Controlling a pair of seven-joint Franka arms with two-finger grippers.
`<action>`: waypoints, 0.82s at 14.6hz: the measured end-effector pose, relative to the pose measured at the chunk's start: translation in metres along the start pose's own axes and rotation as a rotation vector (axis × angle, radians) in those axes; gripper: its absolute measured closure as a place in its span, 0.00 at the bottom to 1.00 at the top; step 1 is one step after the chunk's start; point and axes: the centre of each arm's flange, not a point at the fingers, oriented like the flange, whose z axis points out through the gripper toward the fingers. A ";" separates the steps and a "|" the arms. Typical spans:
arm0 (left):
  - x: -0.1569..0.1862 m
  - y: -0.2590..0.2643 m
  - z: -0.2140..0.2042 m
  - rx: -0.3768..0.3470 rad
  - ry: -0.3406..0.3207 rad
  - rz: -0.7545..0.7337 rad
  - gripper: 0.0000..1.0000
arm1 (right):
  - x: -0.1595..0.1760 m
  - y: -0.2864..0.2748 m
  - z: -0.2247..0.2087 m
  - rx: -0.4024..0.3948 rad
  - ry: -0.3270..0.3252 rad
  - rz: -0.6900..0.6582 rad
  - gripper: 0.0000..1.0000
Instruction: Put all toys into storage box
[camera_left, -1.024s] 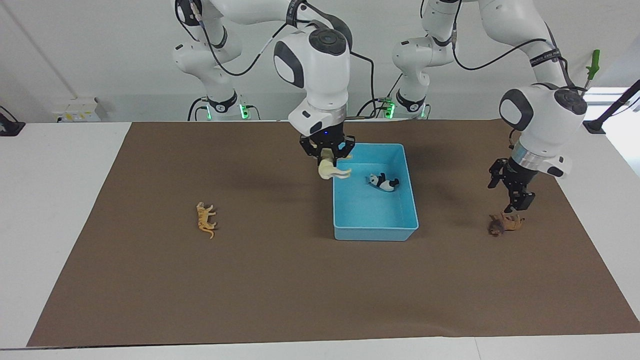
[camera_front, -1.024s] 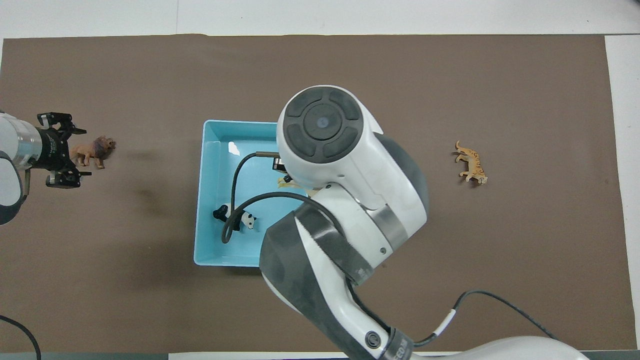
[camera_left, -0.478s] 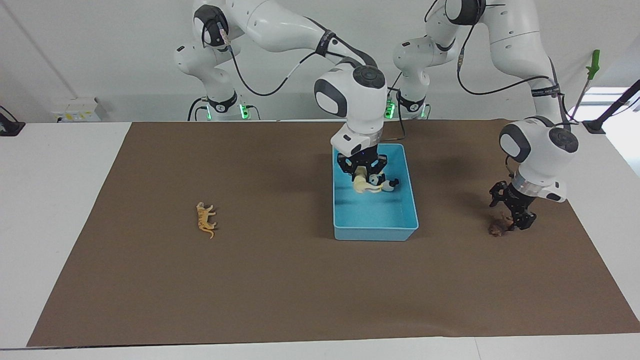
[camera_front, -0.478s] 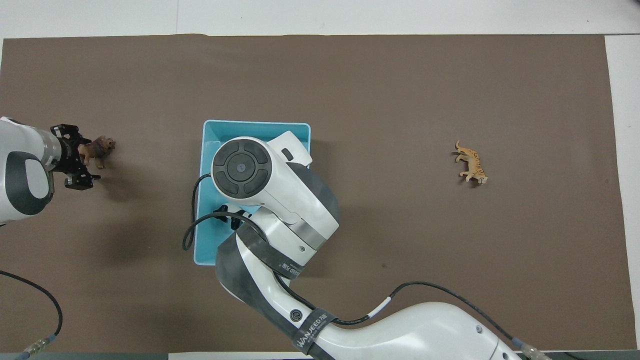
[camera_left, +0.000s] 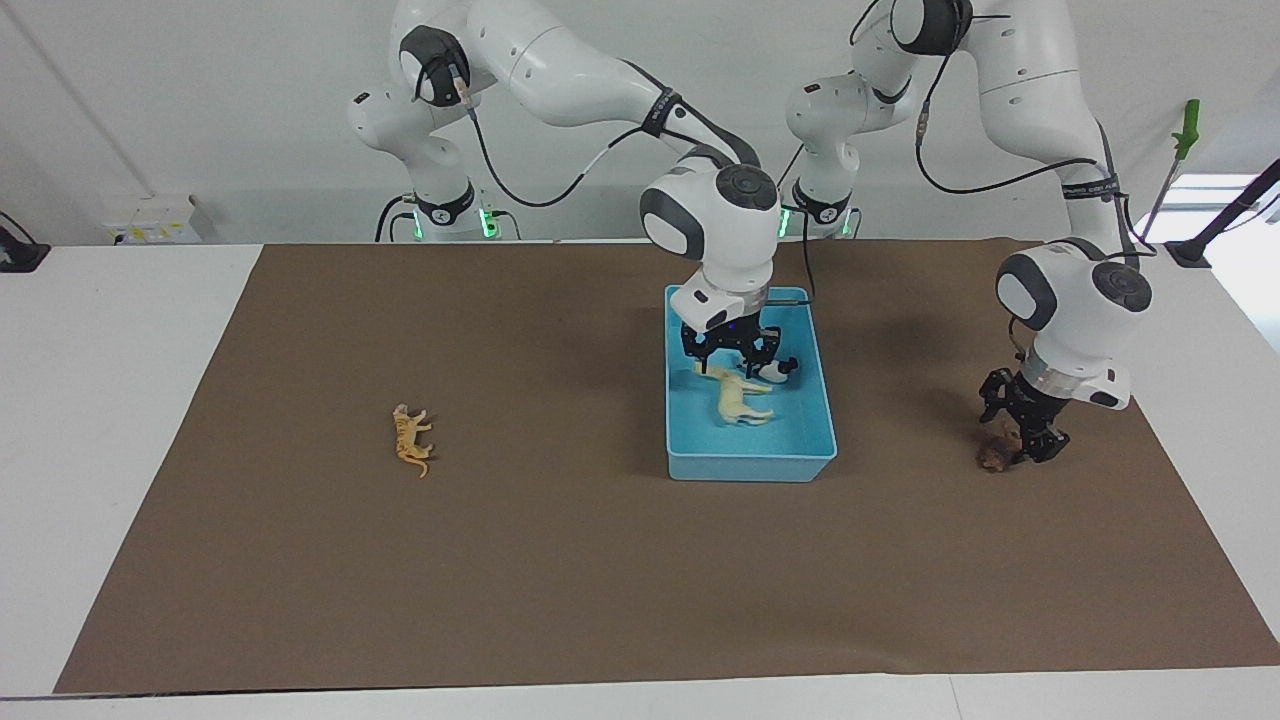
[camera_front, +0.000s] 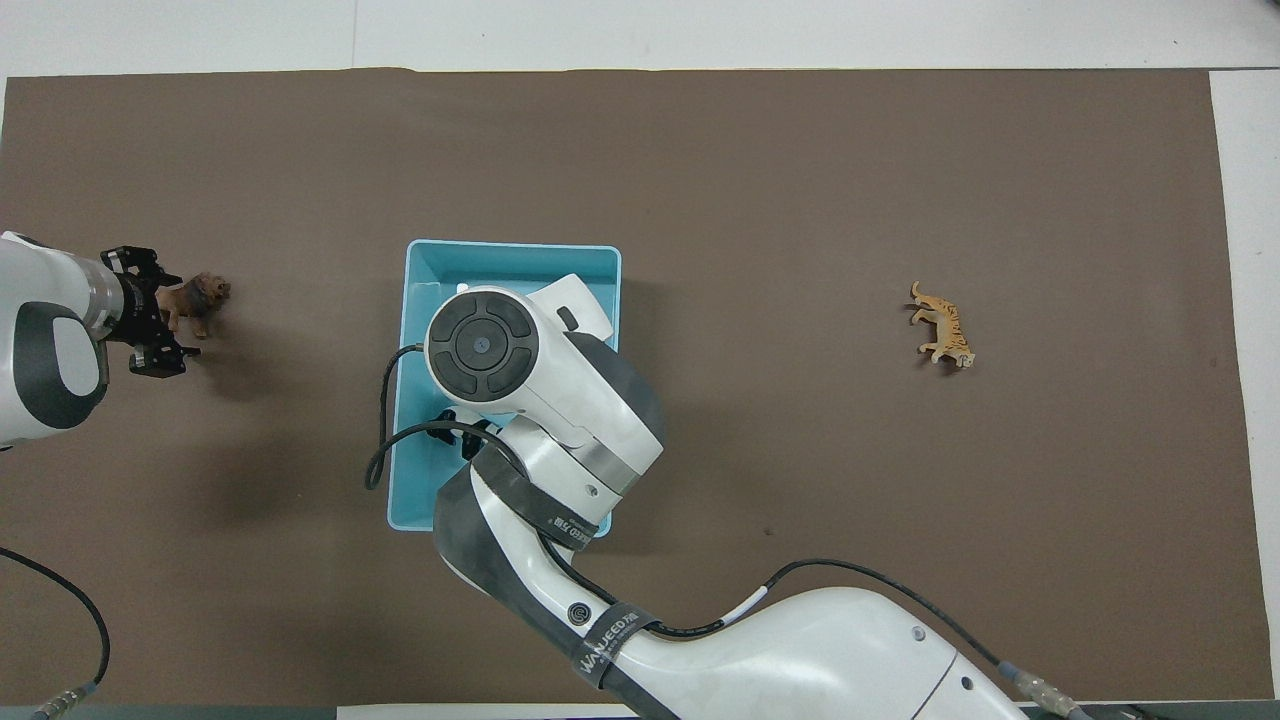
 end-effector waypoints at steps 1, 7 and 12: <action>0.000 0.000 0.000 0.000 0.000 0.001 0.42 | 0.003 0.003 -0.005 -0.003 0.002 0.005 0.05; -0.016 0.012 -0.020 0.060 0.024 0.052 0.63 | 0.084 0.103 -0.119 -0.037 0.025 0.002 0.00; -0.095 0.012 -0.120 0.145 -0.011 0.133 0.63 | 0.170 0.240 -0.162 -0.071 0.007 -0.041 0.00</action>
